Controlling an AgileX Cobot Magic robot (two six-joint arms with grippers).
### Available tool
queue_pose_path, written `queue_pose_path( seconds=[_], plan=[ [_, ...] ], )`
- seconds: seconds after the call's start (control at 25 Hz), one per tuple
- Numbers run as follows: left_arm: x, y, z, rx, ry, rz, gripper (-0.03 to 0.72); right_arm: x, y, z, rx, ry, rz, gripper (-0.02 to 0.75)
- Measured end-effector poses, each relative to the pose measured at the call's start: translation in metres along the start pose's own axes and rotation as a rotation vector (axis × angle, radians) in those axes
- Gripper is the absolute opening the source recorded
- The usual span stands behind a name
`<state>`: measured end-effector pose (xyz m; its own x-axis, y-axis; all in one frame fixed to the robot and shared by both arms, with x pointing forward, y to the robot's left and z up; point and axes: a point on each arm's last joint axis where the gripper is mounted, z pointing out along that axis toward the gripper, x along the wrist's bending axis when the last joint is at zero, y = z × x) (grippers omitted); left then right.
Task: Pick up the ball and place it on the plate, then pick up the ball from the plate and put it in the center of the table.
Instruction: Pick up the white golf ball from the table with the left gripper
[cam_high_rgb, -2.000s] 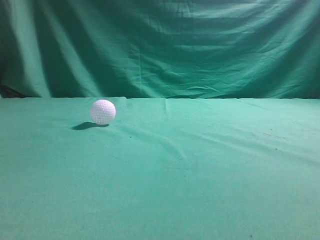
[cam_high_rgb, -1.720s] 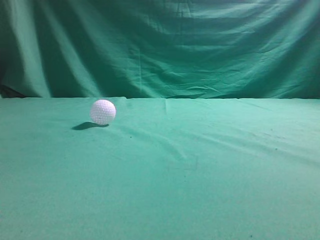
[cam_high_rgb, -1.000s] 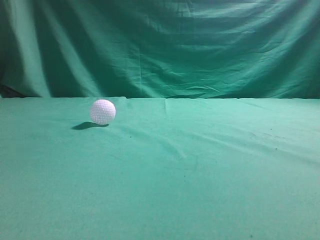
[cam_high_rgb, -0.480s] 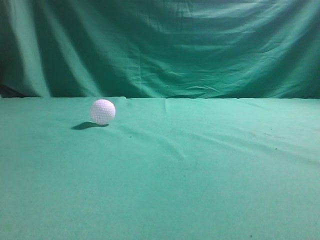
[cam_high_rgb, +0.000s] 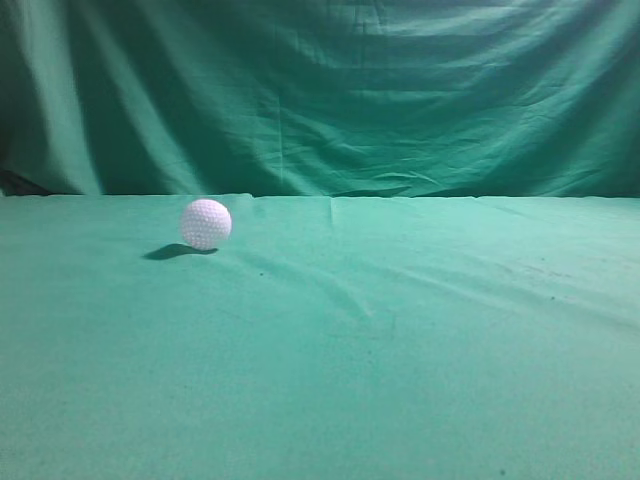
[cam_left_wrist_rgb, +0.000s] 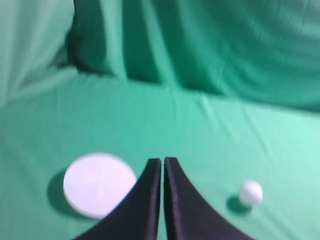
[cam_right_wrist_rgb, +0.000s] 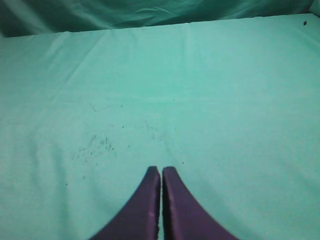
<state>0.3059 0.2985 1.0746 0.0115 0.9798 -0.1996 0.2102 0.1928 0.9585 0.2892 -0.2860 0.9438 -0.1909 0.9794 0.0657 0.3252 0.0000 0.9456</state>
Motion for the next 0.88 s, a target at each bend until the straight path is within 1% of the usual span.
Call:
queue_pose_path(
  seconds=[0.08, 0.12, 0.2, 0.32, 0.44, 0.52, 0.6, 0.64, 0.72, 0.76, 0.88],
  plan=[
    [-0.005, 0.002, 0.01, 0.105, -0.027, 0.031, 0.0, 0.0, 0.0, 0.0, 0.0, 0.0, 0.0, 0.0],
    [-0.008, 0.003, 0.014, 0.136, -0.052, 0.037, 0.0, 0.0, 0.0, 0.0, 0.0, 0.0, 0.0, 0.0],
    [-0.013, 0.002, 0.024, 0.193, -0.087, 0.011, 0.0, 0.0, 0.0, 0.0, 0.0, 0.0, 0.0, 0.0],
    [-0.016, 0.0, 0.034, 0.235, -0.113, -0.049, 0.0, 0.0, 0.0, 0.0, 0.0, 0.0, 0.0, 0.0],
    [-0.018, -0.001, 0.043, 0.272, -0.123, -0.063, 0.0, 0.0, 0.0, 0.0, 0.0, 0.0, 0.0, 0.0],
    [-0.022, 0.001, 0.05, 0.317, -0.155, -0.034, 0.0, 0.0, 0.0, 0.0, 0.0, 0.0, 0.0, 0.0],
    [-0.03, 0.005, 0.058, 0.385, -0.231, 0.041, 0.0, 0.0, 0.0, 0.0, 0.0, 0.0, 0.0, 0.0],
    [-0.036, 0.009, 0.063, 0.421, -0.28, 0.066, 0.0, 0.0, 0.0, 0.0, 0.0, 0.0, 0.0, 0.0],
    [-0.046, 0.015, 0.074, 0.501, -0.377, 0.087, 0.0, 0.0, 0.0, 0.0, 0.0, 0.0, 0.0, 0.0],
    [-0.049, 0.016, 0.082, 0.541, -0.407, 0.098, 0.0, 0.0, 0.0, 0.0, 0.0, 0.0, 0.0, 0.0],
    [-0.054, 0.02, 0.107, 0.631, -0.45, 0.113, 0.0, 0.0, 0.0, 0.0, 0.0, 0.0, 0.0, 0.0]
  ],
)
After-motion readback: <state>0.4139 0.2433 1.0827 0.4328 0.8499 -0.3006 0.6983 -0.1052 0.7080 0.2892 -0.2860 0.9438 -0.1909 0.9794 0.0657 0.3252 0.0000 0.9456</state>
